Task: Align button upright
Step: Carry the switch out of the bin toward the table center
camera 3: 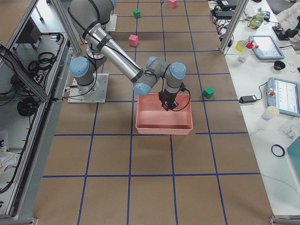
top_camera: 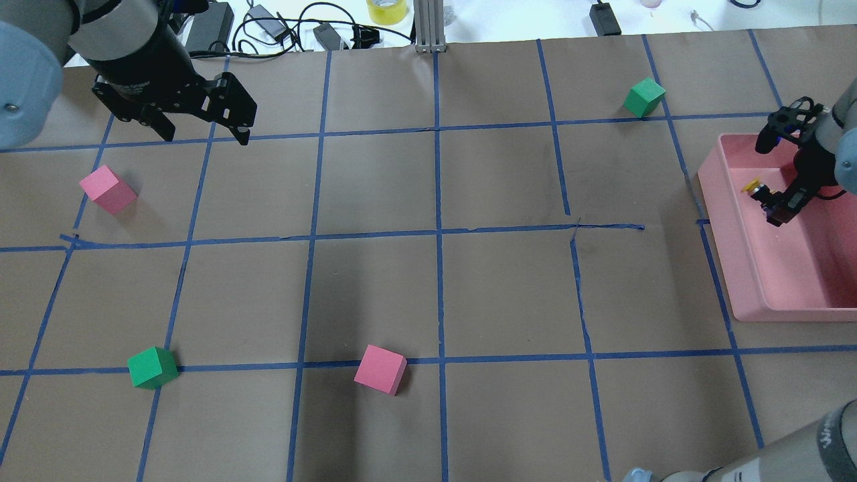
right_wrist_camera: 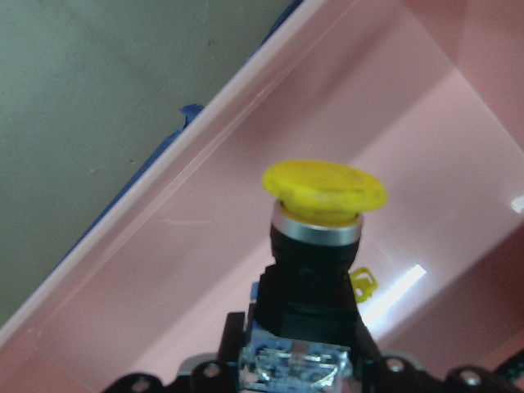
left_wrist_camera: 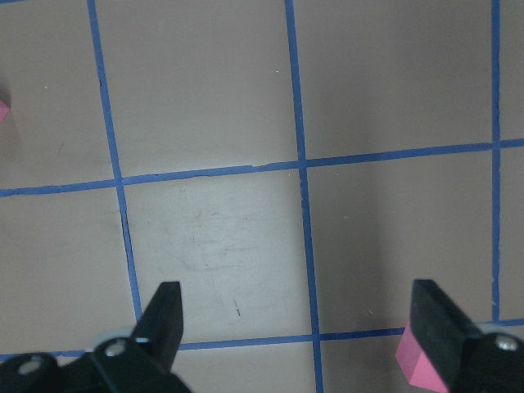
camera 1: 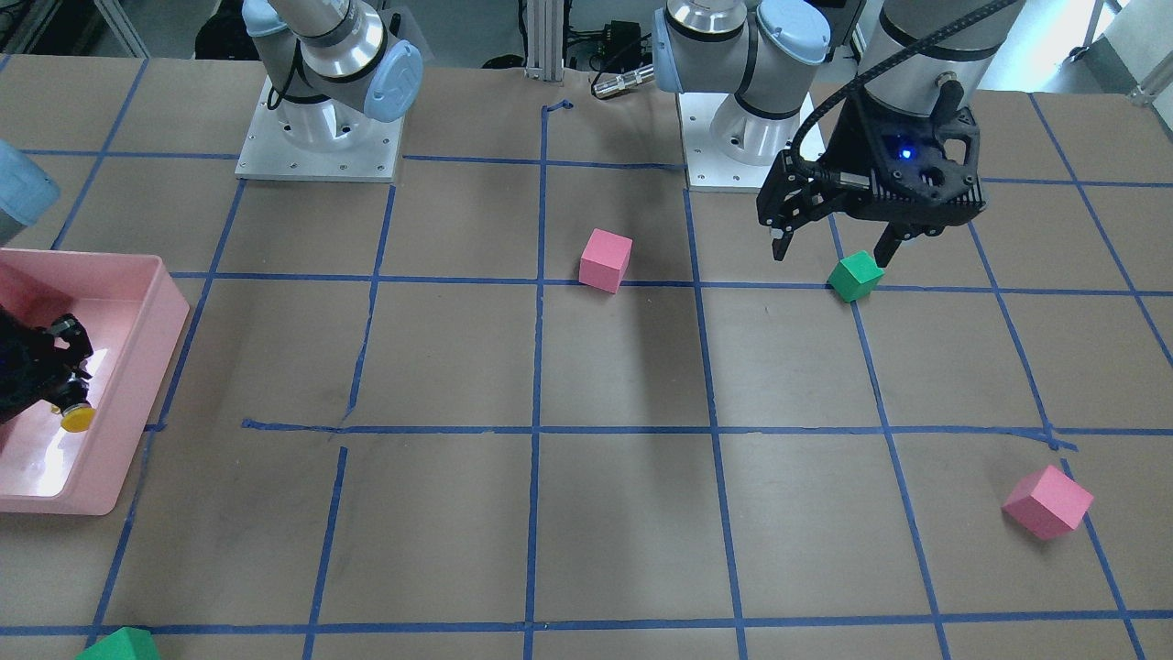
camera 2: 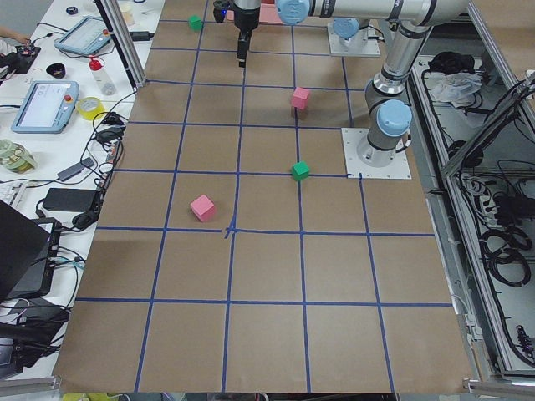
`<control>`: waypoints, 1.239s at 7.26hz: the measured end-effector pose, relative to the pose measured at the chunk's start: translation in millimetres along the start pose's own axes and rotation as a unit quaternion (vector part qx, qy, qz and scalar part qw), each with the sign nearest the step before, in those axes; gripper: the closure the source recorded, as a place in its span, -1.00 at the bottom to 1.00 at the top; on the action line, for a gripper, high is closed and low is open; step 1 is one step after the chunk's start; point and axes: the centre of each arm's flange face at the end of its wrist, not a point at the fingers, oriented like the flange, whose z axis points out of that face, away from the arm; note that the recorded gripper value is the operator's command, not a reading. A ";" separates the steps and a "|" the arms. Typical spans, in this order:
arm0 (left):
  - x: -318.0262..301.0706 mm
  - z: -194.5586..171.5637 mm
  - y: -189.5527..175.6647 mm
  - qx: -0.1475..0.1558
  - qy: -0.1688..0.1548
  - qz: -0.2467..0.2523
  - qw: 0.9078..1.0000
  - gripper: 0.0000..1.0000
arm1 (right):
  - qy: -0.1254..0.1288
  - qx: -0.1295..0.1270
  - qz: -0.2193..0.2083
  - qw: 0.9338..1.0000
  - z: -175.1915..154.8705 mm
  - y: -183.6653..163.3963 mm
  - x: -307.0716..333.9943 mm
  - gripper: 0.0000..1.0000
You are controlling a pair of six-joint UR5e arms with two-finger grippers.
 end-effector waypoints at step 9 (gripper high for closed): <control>-0.2 0.1 0.0 0.000 -0.001 -0.001 1.000 -1.00 | -0.007 0.067 0.112 0.991 -120.5 -198.6 -133.9 1.00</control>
